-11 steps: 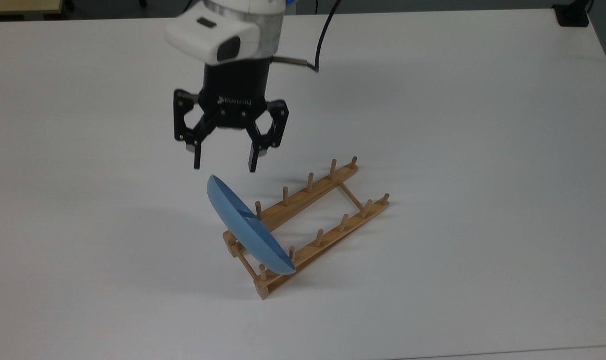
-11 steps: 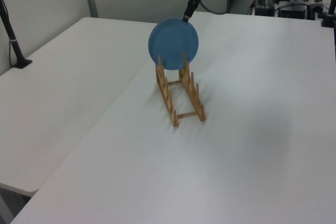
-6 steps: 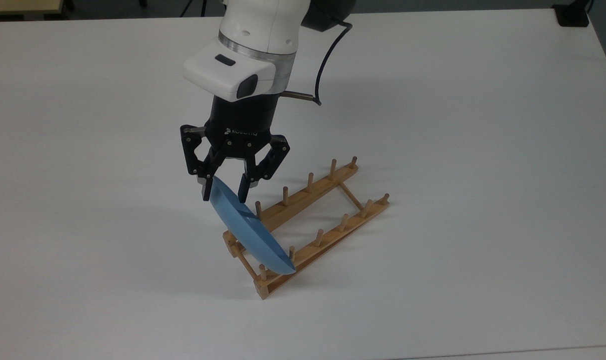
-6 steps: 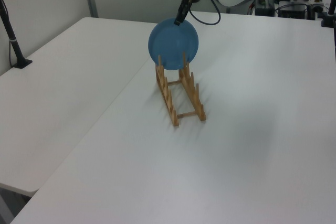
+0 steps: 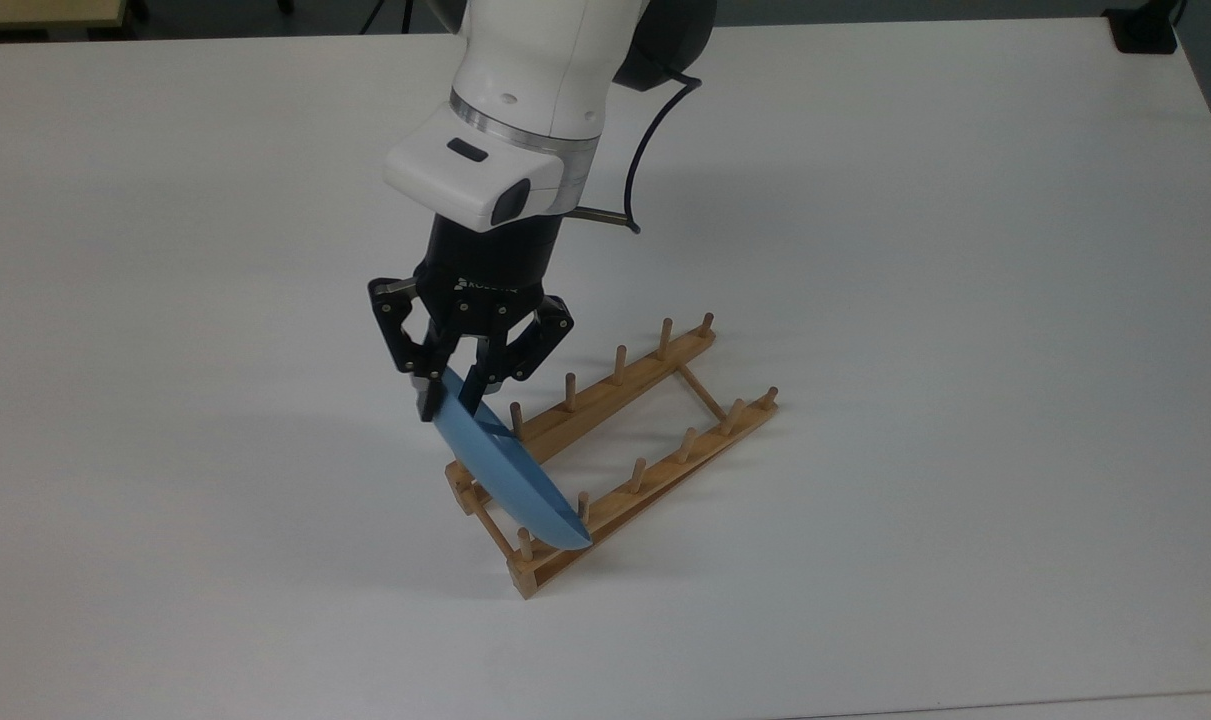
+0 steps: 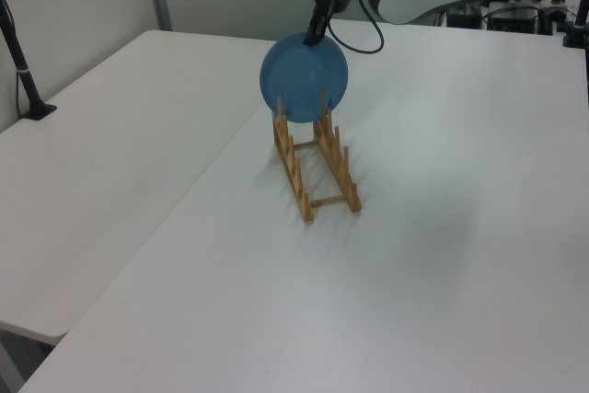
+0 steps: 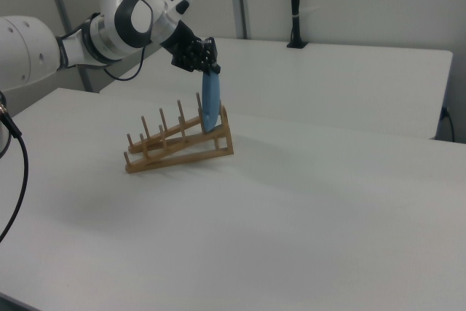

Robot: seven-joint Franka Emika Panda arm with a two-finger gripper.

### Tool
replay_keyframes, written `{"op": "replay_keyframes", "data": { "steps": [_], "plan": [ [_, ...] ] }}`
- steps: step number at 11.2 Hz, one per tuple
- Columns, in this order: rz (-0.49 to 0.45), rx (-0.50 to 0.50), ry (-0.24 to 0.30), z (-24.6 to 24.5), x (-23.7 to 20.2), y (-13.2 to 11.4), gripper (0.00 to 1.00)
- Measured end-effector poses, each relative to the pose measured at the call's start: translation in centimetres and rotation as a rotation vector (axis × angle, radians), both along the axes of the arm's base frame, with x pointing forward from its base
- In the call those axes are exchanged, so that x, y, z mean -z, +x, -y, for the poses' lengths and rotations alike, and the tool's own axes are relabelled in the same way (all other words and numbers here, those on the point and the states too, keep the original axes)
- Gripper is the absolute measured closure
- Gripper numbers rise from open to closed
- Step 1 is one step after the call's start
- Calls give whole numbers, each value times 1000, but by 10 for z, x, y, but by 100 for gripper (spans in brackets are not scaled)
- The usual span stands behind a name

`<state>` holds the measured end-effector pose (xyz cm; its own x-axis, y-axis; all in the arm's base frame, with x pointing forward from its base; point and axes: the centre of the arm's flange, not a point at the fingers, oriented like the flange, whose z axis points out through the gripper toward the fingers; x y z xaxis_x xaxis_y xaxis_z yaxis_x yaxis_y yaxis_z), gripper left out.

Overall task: Pick plate from plate rack
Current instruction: 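Close the gripper on the plate rim, then lift the blue plate out of the rack and carry it beside the rack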

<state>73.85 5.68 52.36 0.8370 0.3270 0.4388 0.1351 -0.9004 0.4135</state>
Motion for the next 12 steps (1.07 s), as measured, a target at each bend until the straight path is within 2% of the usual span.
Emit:
{"op": "replay_keyframes", "data": {
  "steps": [2,9,12],
  "plan": [
    [2,-8,0,-6,-1,0,81],
    [23,1,-4,0,-13,0,88],
    [94,4,10,6,-60,-10,88]
  ]
}}
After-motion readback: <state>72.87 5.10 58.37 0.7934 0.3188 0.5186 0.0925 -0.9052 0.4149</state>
